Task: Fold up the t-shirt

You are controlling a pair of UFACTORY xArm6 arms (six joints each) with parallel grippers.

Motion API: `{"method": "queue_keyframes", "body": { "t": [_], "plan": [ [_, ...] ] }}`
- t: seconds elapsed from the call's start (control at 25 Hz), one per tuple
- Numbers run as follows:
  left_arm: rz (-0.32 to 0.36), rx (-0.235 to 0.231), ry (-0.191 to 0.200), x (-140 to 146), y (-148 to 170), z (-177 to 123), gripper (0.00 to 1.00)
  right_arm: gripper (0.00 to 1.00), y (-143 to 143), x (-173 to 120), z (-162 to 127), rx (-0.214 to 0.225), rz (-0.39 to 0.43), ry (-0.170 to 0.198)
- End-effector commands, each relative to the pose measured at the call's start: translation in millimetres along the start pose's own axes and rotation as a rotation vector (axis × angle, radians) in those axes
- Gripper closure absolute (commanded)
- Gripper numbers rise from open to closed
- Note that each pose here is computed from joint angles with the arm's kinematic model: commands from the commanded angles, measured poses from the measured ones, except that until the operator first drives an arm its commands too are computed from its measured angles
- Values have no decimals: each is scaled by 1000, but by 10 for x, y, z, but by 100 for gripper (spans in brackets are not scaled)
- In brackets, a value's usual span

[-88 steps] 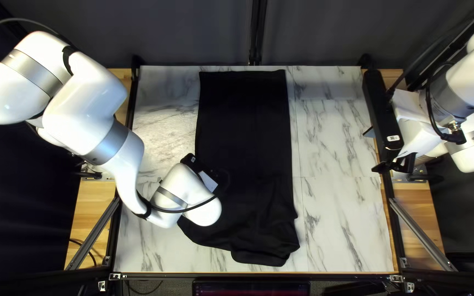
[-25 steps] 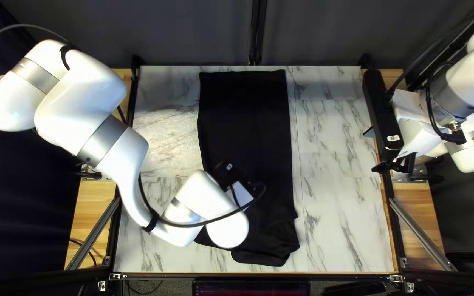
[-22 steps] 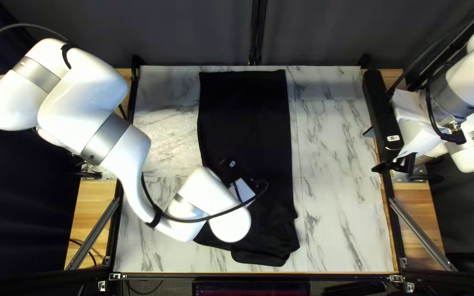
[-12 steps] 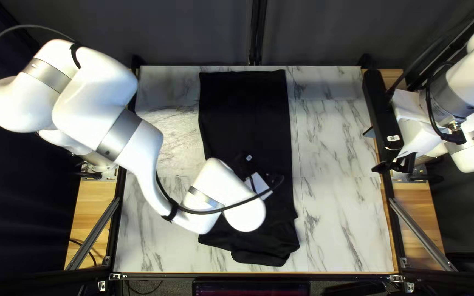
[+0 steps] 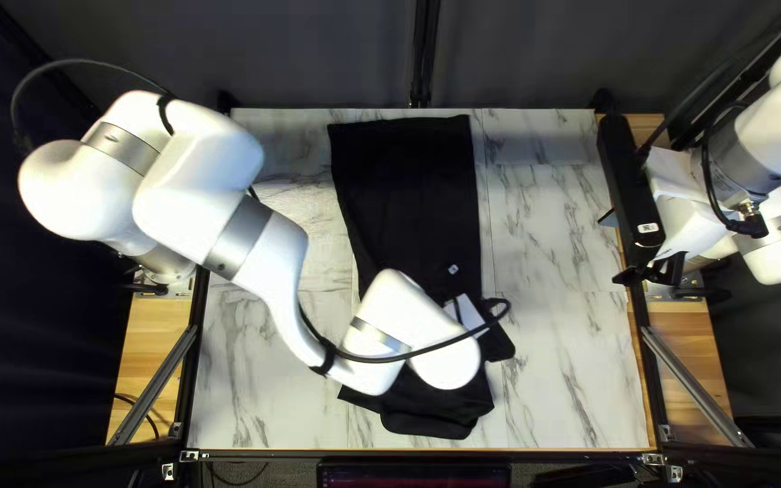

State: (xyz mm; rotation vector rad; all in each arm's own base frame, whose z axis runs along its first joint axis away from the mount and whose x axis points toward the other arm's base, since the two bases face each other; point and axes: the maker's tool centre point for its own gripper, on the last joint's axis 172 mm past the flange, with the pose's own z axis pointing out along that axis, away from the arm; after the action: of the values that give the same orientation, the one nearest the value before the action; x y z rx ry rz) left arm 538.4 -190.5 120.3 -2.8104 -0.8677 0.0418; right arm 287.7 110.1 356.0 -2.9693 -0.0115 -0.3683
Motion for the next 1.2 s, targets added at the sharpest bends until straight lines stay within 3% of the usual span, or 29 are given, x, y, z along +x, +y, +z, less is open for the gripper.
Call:
{"method": "queue_keyframes", "body": {
  "t": [0.04, 0.28, 0.64, 1.04, 1.2],
  "plan": [
    [12, -30, -18, 87, 106, 192, 100, 0, 0, 0, 0, 0, 0, 0],
    [15, -67, -35, 124, 132, 368, 100, 0, 0, 0, 0, 0, 0, 0],
    [38, -102, -30, -53, 380, 340, 100, 0, 0, 0, 0, 0, 0, 0],
    [61, -89, -10, -65, 328, 122, 100, 0, 0, 0, 0, 0, 0, 0],
    [79, -85, 2, -96, 458, 55, 100, 0, 0, 0, 0, 0, 0, 0]
  ]
}}
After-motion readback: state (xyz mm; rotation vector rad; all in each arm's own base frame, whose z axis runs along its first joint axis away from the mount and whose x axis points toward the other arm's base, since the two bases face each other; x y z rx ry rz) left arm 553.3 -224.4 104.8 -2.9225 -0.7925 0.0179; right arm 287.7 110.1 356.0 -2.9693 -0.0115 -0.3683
